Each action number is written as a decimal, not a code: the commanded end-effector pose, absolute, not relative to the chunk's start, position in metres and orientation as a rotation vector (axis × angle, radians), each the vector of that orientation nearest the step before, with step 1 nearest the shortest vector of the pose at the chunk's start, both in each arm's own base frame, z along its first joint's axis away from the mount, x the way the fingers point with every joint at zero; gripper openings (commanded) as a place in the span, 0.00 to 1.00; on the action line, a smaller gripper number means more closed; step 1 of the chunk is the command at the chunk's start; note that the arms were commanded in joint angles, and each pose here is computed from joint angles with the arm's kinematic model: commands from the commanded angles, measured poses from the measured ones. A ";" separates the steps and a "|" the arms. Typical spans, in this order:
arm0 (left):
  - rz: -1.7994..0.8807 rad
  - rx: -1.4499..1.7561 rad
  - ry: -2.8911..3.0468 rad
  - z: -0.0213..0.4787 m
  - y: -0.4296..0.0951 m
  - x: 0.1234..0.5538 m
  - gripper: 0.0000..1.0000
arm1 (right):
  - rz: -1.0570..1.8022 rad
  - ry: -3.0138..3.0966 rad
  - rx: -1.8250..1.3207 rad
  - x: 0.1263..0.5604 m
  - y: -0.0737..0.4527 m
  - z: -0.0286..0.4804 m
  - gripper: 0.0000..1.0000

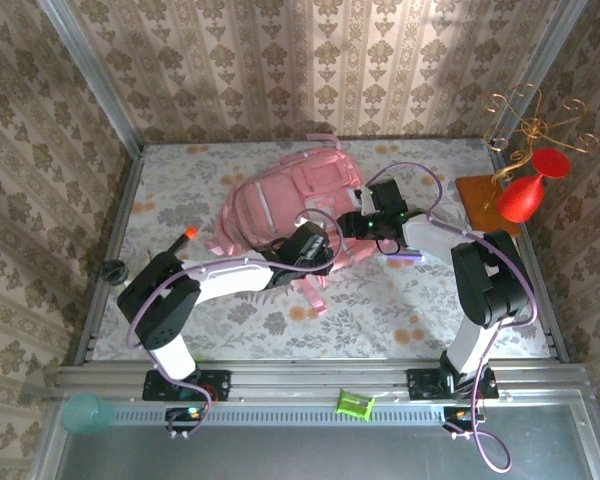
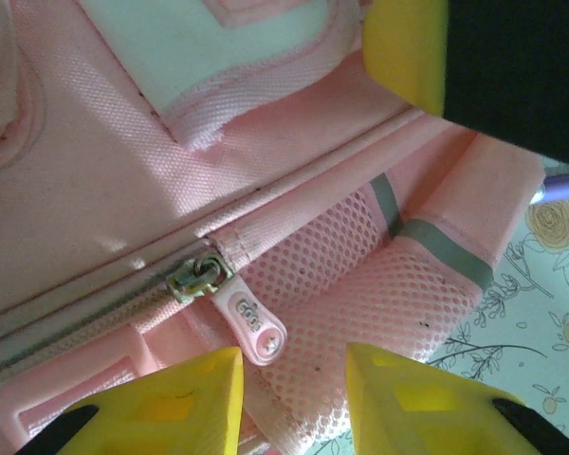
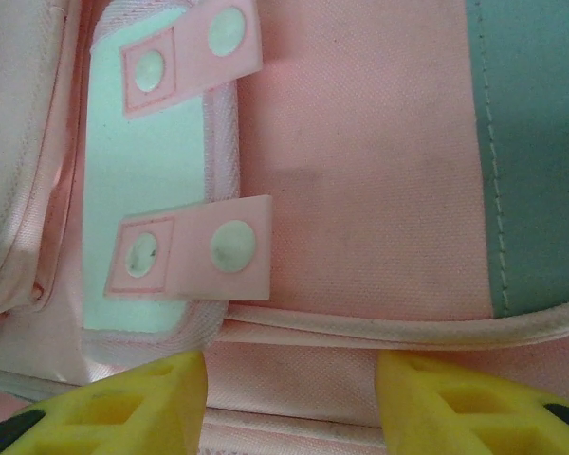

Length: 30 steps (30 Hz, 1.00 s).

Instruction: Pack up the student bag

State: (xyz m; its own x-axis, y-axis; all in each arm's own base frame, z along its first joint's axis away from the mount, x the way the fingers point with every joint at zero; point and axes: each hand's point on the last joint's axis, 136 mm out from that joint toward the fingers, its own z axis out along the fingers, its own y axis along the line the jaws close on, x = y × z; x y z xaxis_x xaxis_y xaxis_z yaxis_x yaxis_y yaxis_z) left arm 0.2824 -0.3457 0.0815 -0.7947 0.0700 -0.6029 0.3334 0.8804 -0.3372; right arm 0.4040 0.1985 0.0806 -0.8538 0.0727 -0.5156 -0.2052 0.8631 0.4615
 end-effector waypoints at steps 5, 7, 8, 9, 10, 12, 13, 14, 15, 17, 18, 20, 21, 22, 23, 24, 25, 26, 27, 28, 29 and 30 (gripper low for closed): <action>-0.575 0.169 2.457 0.074 -0.339 0.294 0.37 | 0.699 2.521 -0.085 0.405 0.198 0.074 0.51; -0.607 0.186 2.454 0.073 -0.345 0.295 0.38 | 0.691 2.523 -0.077 0.405 0.196 0.072 0.51; -0.617 0.191 2.456 0.073 -0.347 0.297 0.38 | 0.693 2.523 -0.077 0.405 0.196 0.072 0.51; -0.625 0.201 2.454 0.072 -0.350 0.297 0.37 | 0.694 2.524 -0.075 0.405 0.196 0.071 0.51; -0.632 0.203 2.451 0.072 -0.352 0.298 0.37 | 0.696 2.523 -0.074 0.405 0.197 0.071 0.51; -0.635 0.199 2.449 0.070 -0.355 0.300 0.36 | 0.697 2.527 -0.073 0.404 0.196 0.069 0.51; -0.630 0.191 2.447 0.070 -0.355 0.302 0.36 | 0.697 2.527 -0.072 0.403 0.196 0.069 0.51; -0.623 0.184 2.446 0.070 -0.355 0.303 0.35 | 0.696 2.528 -0.072 0.402 0.196 0.069 0.51; -0.611 0.174 2.445 0.069 -0.354 0.305 0.35 | 0.698 2.528 -0.071 0.402 0.195 0.069 0.51; -0.577 0.158 2.432 0.070 -0.353 0.309 0.35 | 0.698 2.525 -0.072 0.401 0.195 0.069 0.50; -0.567 0.157 2.429 0.070 -0.353 0.310 0.35 | 0.698 2.524 -0.071 0.401 0.195 0.069 0.50; -0.557 0.153 2.427 0.066 -0.353 0.312 0.34 | 0.699 2.525 -0.073 0.400 0.195 0.070 0.50; -0.552 0.148 2.427 0.064 -0.353 0.313 0.33 | 0.697 2.523 -0.074 0.400 0.195 0.071 0.50; -0.550 0.139 2.428 0.062 -0.352 0.314 0.32 | 0.698 2.523 -0.077 0.400 0.195 0.071 0.50; -0.550 0.132 2.424 0.061 -0.352 0.314 0.31 | 0.696 2.524 -0.076 0.399 0.195 0.070 0.50; -0.545 0.124 2.420 0.060 -0.351 0.314 0.29 | 0.696 2.524 -0.078 0.399 0.195 0.070 0.50; -0.539 0.123 2.416 0.060 -0.350 0.314 0.27 | 0.696 2.528 -0.077 0.398 0.195 0.069 0.50; -0.537 0.117 2.410 0.060 -0.349 0.315 0.25 | 0.695 2.528 -0.075 0.398 0.194 0.069 0.50; -0.533 0.113 2.406 0.060 -0.348 0.315 0.24 | 0.695 2.528 -0.076 0.398 0.194 0.069 0.50; -0.536 0.108 2.399 0.061 -0.347 0.316 0.22 | 0.695 2.528 -0.078 0.398 0.194 0.069 0.49; -0.540 0.107 2.396 0.062 -0.347 0.316 0.22 | 0.694 2.527 -0.078 0.398 0.194 0.069 0.49; -0.542 0.103 2.393 0.063 -0.347 0.316 0.21 | 0.692 2.529 -0.079 0.398 0.194 0.069 0.49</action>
